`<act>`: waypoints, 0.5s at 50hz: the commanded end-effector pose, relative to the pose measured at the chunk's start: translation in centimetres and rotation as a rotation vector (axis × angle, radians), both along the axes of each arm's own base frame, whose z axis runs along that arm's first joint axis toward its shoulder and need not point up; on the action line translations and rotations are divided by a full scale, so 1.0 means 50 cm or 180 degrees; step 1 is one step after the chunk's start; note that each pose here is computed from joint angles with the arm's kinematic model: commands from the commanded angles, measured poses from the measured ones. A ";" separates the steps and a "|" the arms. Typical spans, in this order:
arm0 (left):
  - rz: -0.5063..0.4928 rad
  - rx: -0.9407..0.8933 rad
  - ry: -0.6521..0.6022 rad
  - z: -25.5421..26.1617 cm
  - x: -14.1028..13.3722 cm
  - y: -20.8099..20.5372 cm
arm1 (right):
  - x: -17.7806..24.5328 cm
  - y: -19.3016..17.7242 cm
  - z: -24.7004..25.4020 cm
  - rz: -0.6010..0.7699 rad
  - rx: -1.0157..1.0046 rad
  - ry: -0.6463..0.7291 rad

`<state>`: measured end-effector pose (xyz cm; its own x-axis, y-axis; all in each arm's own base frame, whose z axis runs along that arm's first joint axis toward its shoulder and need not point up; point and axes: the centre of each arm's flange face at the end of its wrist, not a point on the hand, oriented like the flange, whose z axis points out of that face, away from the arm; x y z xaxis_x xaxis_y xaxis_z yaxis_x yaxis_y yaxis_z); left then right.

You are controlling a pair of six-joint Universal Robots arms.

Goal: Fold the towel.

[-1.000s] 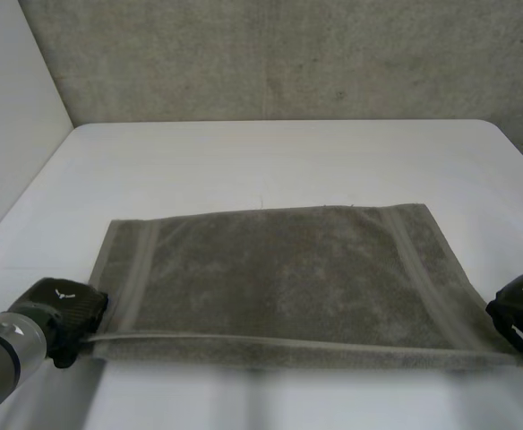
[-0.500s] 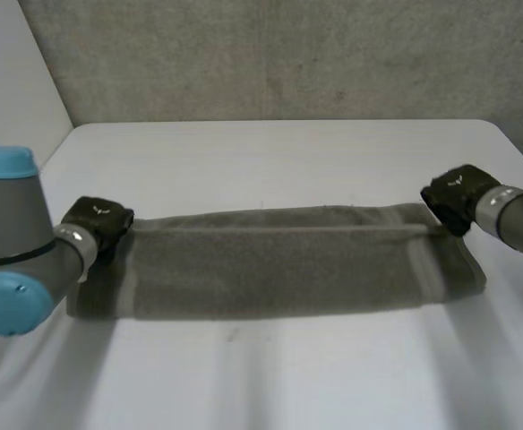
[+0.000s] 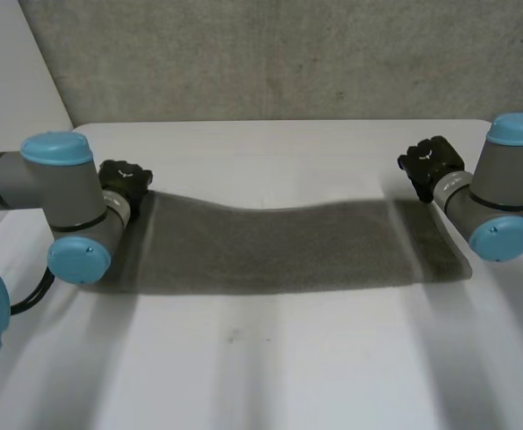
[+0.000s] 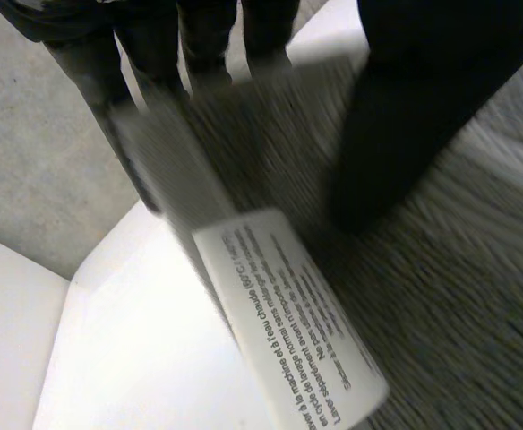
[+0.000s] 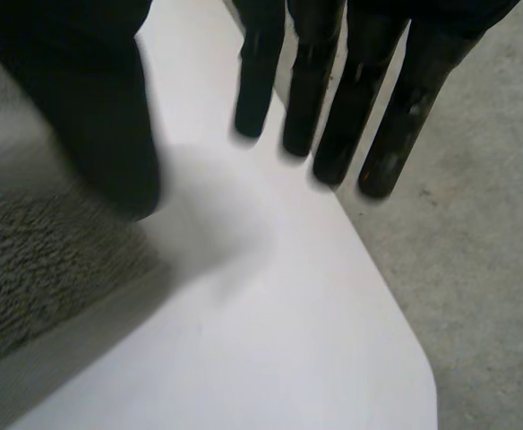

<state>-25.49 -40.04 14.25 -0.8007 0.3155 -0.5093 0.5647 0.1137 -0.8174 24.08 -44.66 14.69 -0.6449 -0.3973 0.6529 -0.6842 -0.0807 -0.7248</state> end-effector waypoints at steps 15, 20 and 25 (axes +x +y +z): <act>0.0152 -0.0393 0.0397 0.144 -0.002 0.071 | -0.008 0.114 0.207 0.0064 -0.0324 -0.0739; 0.0203 -0.0399 0.0728 0.177 0.020 0.117 | -0.048 0.154 0.195 0.0029 -0.0009 -0.0699; 0.0040 -0.0320 0.1011 0.183 0.028 0.169 | -0.091 0.184 0.152 -0.0119 0.0454 -0.0636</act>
